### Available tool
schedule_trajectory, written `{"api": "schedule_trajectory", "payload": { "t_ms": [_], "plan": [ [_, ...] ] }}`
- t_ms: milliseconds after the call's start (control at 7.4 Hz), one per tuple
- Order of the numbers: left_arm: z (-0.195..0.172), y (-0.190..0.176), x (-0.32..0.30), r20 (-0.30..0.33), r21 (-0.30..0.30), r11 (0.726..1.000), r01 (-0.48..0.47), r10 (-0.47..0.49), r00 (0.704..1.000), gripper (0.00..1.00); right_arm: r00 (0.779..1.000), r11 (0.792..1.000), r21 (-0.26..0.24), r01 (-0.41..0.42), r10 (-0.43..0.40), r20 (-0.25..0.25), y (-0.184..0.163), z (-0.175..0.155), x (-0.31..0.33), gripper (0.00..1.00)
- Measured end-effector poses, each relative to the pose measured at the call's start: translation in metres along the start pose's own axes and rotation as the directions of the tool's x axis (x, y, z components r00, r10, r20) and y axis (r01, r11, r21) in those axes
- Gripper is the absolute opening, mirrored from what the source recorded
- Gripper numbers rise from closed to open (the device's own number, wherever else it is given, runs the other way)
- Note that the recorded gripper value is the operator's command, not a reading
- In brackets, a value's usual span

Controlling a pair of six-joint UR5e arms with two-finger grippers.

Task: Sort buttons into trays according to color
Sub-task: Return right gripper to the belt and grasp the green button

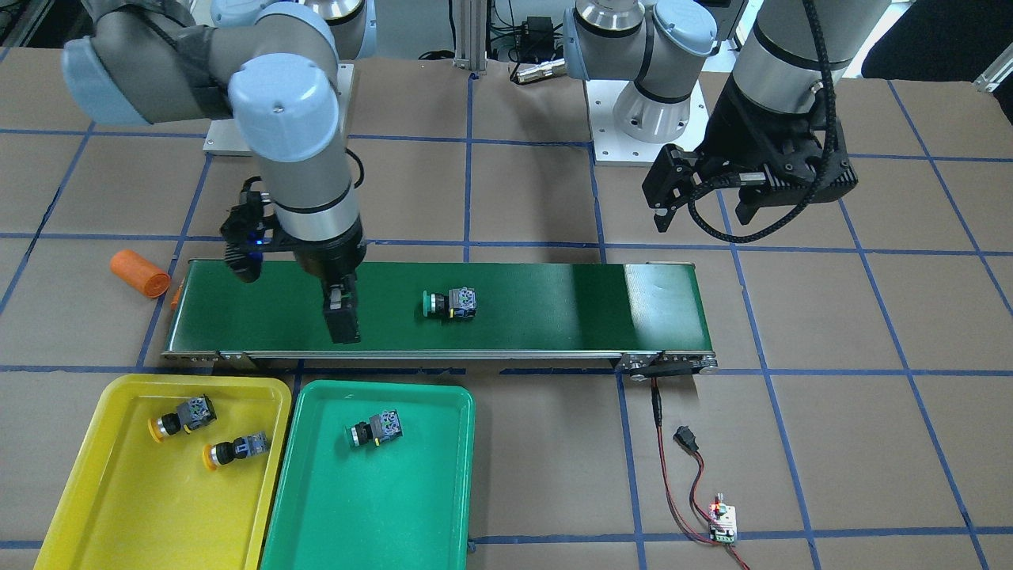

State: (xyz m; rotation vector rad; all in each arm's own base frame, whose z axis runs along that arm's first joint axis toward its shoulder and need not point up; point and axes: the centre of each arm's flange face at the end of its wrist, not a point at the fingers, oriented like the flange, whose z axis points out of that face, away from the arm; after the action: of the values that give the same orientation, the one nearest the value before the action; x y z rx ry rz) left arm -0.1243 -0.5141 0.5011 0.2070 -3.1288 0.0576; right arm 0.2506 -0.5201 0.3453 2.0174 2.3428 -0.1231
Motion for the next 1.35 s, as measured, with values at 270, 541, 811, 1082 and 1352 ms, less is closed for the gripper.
{"api": "schedule_trajectory", "payload": {
  "t_ms": [270, 541, 811, 1082, 1352],
  "plan": [
    [0.001, -0.001, 0.000, -0.001, -0.003, 1.000, 0.002, -0.002, 1.000, 1.00, 0.998, 0.998, -0.007, -0.061, 0.061, -0.032, 0.030, 0.018, 0.017, 1.00],
    [0.001, -0.001, 0.000, -0.001, -0.003, 1.000, 0.002, -0.002, 1.000, 1.00, 0.994, 0.996, -0.003, -0.086, 0.085, -0.075, 0.042, 0.041, 0.022, 1.00],
    [0.002, -0.001, 0.000, 0.000, -0.003, 1.000, 0.002, -0.002, 1.000, 1.00, 0.990, 0.996, 0.003, -0.086, 0.086, -0.109, 0.051, 0.060, 0.024, 1.00],
    [0.002, -0.002, 0.000, -0.001, -0.005, 1.000, 0.003, -0.003, 1.000, 1.00, 0.988, 0.997, 0.008, -0.077, 0.077, -0.134, 0.058, 0.075, 0.026, 1.00],
    [0.001, -0.001, 0.000, -0.002, -0.002, 1.000, 0.003, -0.003, 1.000, 1.00, 0.986, 0.998, 0.013, -0.067, 0.068, -0.154, 0.061, 0.086, 0.027, 0.43]
  ]
}}
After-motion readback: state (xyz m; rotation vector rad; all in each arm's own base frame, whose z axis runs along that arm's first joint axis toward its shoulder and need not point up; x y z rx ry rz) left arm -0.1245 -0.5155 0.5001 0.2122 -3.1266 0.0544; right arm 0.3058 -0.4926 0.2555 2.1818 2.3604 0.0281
